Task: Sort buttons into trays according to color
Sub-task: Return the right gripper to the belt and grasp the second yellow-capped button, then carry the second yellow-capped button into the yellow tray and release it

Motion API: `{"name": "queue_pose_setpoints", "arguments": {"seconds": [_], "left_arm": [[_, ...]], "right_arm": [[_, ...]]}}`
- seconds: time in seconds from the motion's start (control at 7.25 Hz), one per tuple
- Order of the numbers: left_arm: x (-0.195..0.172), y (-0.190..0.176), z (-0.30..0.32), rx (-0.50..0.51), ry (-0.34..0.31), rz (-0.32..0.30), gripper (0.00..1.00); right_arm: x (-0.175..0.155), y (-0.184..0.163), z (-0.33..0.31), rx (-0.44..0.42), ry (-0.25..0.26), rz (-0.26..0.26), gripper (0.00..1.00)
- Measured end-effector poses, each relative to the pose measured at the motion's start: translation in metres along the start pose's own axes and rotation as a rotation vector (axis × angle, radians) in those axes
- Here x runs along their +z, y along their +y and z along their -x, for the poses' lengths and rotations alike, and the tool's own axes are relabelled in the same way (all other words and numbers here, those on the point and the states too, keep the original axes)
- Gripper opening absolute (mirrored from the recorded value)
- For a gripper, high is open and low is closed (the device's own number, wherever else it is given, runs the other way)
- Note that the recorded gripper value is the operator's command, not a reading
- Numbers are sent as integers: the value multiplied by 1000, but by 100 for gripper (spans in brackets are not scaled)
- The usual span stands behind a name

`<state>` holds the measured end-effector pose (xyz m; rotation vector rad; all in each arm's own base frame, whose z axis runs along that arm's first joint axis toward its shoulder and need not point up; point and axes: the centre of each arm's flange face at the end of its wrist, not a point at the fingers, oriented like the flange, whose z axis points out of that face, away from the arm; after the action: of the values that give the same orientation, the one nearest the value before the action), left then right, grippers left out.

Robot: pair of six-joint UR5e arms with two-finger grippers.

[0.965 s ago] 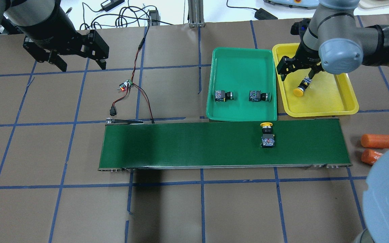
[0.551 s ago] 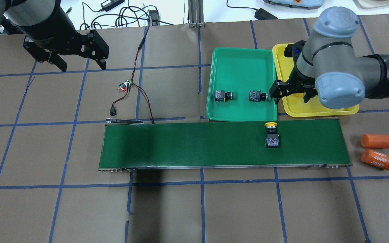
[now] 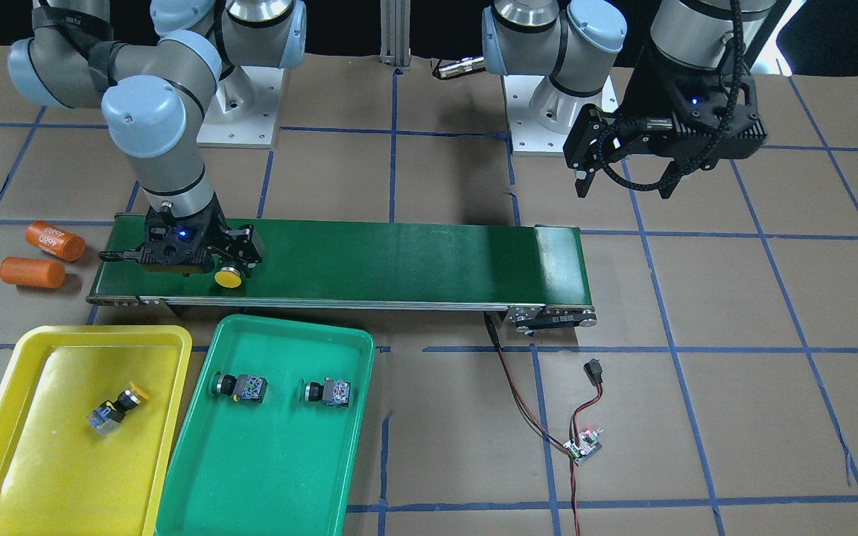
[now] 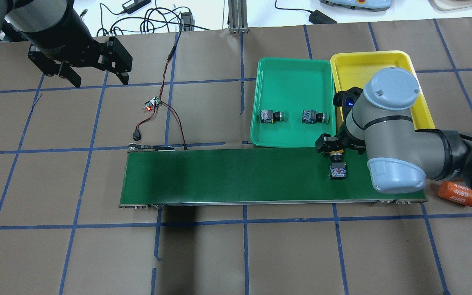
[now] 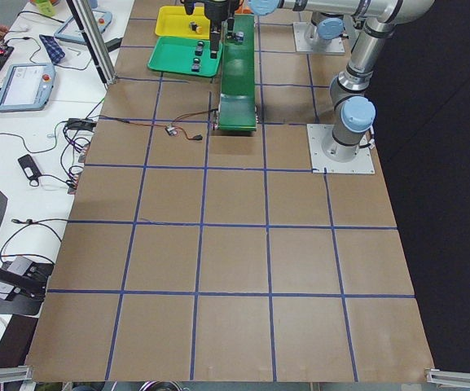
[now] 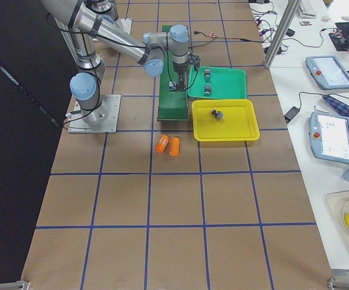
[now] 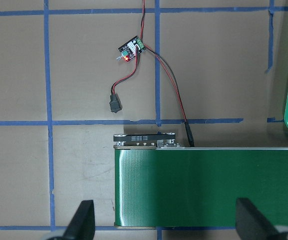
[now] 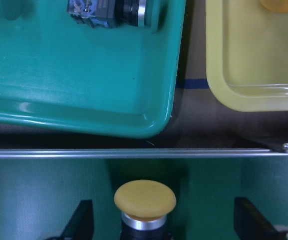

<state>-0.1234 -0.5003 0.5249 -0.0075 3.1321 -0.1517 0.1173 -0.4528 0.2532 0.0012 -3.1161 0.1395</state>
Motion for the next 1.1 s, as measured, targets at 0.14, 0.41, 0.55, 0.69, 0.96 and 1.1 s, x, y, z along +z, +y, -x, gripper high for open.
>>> {"name": "queue_pose_setpoints", "arguments": {"seconds": [0.14, 0.41, 0.55, 0.69, 0.96, 1.1], "left_arm": [[0, 0, 0, 0, 0, 0, 100], [1, 0, 0, 0, -1, 2, 100], [0, 1, -1, 1, 0, 3, 100], [0, 1, -1, 0, 0, 3, 100], [1, -1, -1, -3, 1, 0, 100], [1, -1, -1, -4, 1, 0, 100]], "right_arm": [[3, 3, 1, 0, -1, -1, 30], [5, 5, 0, 0, -4, 2, 17], [4, 3, -1, 2, -4, 0, 14], [0, -1, -2, 3, -4, -9, 11], [-20, -32, -6, -10, 3, -41, 12], [-26, -61, -15, -30, 8, -36, 13]]}}
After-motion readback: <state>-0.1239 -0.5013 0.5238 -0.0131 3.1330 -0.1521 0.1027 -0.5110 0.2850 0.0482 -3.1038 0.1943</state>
